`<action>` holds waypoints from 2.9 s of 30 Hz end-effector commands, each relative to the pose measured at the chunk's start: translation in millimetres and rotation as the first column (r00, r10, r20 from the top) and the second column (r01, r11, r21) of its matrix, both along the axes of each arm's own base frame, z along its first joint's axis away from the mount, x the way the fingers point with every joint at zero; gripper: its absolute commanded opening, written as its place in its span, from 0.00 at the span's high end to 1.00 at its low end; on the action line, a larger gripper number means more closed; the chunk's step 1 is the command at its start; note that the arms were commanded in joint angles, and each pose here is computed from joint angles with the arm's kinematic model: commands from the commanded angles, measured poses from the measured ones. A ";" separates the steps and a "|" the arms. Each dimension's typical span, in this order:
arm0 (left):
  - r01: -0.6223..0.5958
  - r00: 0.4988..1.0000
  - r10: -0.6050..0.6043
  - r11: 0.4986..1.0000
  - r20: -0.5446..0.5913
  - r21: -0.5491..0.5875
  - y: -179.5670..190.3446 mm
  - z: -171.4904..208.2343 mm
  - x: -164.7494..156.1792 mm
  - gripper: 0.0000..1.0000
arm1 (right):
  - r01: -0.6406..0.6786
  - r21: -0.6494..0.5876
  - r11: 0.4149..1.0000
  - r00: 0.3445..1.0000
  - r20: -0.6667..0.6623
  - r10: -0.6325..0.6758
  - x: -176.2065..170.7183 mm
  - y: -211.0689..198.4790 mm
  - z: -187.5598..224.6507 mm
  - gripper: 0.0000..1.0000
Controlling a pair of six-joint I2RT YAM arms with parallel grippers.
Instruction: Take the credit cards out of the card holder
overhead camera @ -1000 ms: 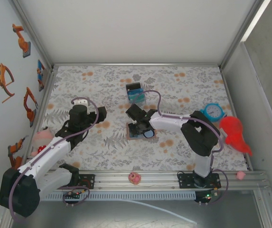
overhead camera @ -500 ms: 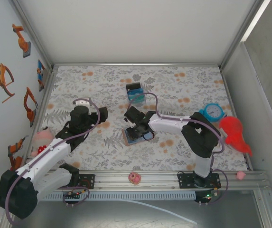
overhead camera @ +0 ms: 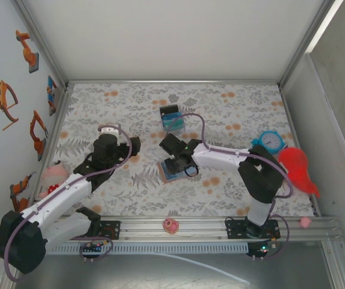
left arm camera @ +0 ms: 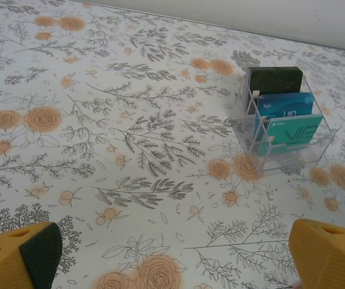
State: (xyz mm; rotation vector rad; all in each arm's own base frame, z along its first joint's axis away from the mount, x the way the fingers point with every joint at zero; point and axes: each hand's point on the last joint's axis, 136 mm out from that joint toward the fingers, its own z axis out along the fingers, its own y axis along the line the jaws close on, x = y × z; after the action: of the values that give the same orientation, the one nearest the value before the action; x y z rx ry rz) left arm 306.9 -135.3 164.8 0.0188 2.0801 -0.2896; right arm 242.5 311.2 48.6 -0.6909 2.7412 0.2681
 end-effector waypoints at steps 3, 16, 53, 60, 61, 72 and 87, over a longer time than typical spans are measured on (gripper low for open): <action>0.022 1.000 -0.021 0.999 -0.005 0.030 -8.6 4.1 -0.2 0.03 | 0.070 -0.018 0.997 0.997 0.042 -0.069 6.6 -21.2 13.4 0.67; 0.158 0.983 -0.139 0.971 -0.117 0.178 -74.1 -45.7 -25.7 0.03 | 0.157 -0.009 0.988 0.987 0.029 -0.157 16.8 -49.1 13.0 0.65; 0.066 0.977 -0.037 0.990 -0.212 0.128 -97.3 -73.3 -18.5 0.03 | 0.086 0.151 0.985 0.990 0.097 -0.102 -3.6 -39.1 40.5 0.83; -0.070 0.979 0.087 0.993 -0.185 0.096 -47.9 -54.2 -14.0 0.03 | -0.023 0.058 0.998 0.995 0.103 0.017 -18.3 -3.7 28.3 0.86; -0.083 0.979 0.099 0.992 -0.176 0.097 -42.6 -52.0 -14.6 0.03 | -0.038 0.044 0.998 0.994 0.101 0.033 -19.9 0.4 26.1 0.86; -0.177 0.965 0.198 0.975 -0.172 0.133 2.4 -50.0 -19.4 0.03 | -0.119 -0.033 0.992 0.992 0.035 0.120 -28.3 24.9 -0.7 0.64; -0.166 0.962 0.193 0.975 -0.194 0.145 1.0 -53.1 -17.2 0.03 | -0.133 -0.074 0.988 0.991 -0.026 0.132 -37.7 19.1 -28.3 0.55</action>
State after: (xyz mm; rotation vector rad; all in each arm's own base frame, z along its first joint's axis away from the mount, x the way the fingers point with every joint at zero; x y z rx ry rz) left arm 291.2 -137.2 115.4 -0.1312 2.2641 -0.0716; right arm 209.6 331.2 25.4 -0.8734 2.7248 0.2138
